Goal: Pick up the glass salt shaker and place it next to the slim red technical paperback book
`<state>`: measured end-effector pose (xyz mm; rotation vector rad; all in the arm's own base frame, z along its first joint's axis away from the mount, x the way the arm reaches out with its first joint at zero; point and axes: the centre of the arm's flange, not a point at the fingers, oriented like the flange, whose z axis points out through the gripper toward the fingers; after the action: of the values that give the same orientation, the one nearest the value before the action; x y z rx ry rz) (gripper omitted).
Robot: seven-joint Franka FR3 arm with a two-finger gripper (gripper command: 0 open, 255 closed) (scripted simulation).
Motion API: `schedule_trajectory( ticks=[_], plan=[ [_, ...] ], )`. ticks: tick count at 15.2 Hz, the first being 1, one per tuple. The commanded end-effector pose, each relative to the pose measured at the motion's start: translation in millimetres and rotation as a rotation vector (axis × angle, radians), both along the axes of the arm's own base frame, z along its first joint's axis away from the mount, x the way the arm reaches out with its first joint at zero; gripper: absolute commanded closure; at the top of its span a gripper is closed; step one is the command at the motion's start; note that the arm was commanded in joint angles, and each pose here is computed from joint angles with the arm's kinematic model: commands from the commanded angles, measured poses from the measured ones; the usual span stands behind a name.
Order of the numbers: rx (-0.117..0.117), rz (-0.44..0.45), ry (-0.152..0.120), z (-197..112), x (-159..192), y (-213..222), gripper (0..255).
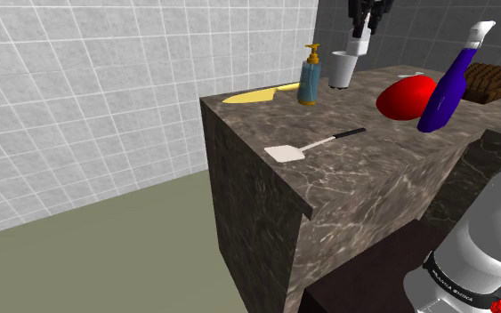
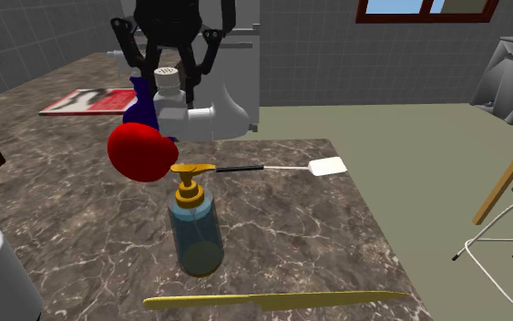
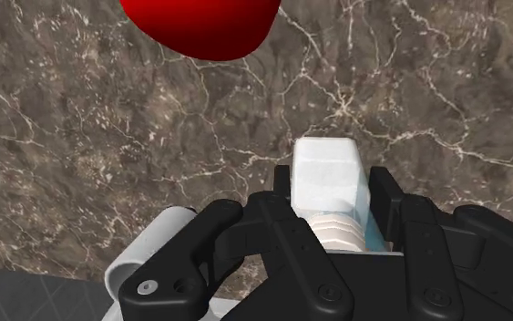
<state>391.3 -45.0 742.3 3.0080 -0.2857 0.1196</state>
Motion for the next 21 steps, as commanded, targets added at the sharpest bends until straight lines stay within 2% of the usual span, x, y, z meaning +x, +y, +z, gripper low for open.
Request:
schedule_trajectory(
  ticks=[1, 21],
  plan=[
    [0.001, 0.000, 0.001, 1, -23, -13, 255],
    [0.001, 0.000, 0.001, 2, -249, -150, 255]
  ],
)
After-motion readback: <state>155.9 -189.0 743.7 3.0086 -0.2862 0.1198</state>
